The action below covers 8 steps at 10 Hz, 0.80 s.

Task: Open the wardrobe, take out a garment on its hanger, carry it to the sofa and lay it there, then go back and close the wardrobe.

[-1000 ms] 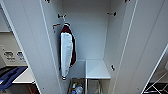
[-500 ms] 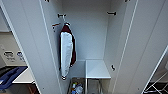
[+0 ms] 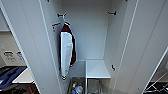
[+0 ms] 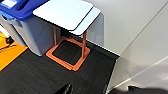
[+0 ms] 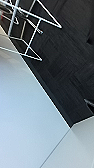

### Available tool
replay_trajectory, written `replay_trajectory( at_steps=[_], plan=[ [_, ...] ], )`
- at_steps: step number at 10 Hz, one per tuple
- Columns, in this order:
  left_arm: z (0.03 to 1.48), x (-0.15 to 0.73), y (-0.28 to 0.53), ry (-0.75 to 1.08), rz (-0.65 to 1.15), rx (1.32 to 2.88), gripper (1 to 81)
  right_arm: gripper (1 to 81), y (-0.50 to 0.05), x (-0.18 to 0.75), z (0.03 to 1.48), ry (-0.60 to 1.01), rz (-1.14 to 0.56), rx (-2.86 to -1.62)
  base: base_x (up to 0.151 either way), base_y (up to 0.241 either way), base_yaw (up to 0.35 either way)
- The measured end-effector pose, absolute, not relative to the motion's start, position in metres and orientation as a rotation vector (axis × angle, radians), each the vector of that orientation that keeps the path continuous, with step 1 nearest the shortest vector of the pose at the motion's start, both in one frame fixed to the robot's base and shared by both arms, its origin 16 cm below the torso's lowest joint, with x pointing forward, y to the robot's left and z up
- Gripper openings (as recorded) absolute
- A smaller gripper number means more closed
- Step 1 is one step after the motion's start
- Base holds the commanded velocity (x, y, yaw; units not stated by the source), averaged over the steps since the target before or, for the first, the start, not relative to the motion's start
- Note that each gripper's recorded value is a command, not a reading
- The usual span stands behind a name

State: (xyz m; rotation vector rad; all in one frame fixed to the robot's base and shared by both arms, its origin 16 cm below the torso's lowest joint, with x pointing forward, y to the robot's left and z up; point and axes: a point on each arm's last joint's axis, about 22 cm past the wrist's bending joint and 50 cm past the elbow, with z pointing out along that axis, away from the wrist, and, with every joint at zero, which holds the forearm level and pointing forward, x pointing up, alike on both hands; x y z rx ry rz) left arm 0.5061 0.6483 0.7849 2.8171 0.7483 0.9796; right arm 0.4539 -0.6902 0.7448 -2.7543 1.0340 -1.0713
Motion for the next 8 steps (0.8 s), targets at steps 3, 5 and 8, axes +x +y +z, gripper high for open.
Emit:
replay_trajectory(
  at_steps=[3, 5, 8],
  plan=[
    [0.753, 0.526, 0.531, 0.658, 0.771, 2.711, 81.1, 81.1, -0.563, 0.479, 0.723, 0.938, -0.847, -2.595, 0.000, 0.000, 0.000],
    [0.744, 0.541, 0.454, 0.585, 0.695, 2.629, 81.1, 81.1, -0.488, 0.489, 0.727, 0.880, -0.740, -2.485, 0.000, 0.000, 0.000],
    [0.730, 0.546, 0.392, 0.523, 0.624, 2.590, 81.1, 81.1, -0.396, 0.477, 0.729, 0.771, -0.593, -2.393, 0.000, 0.000, 0.000]
  ],
)
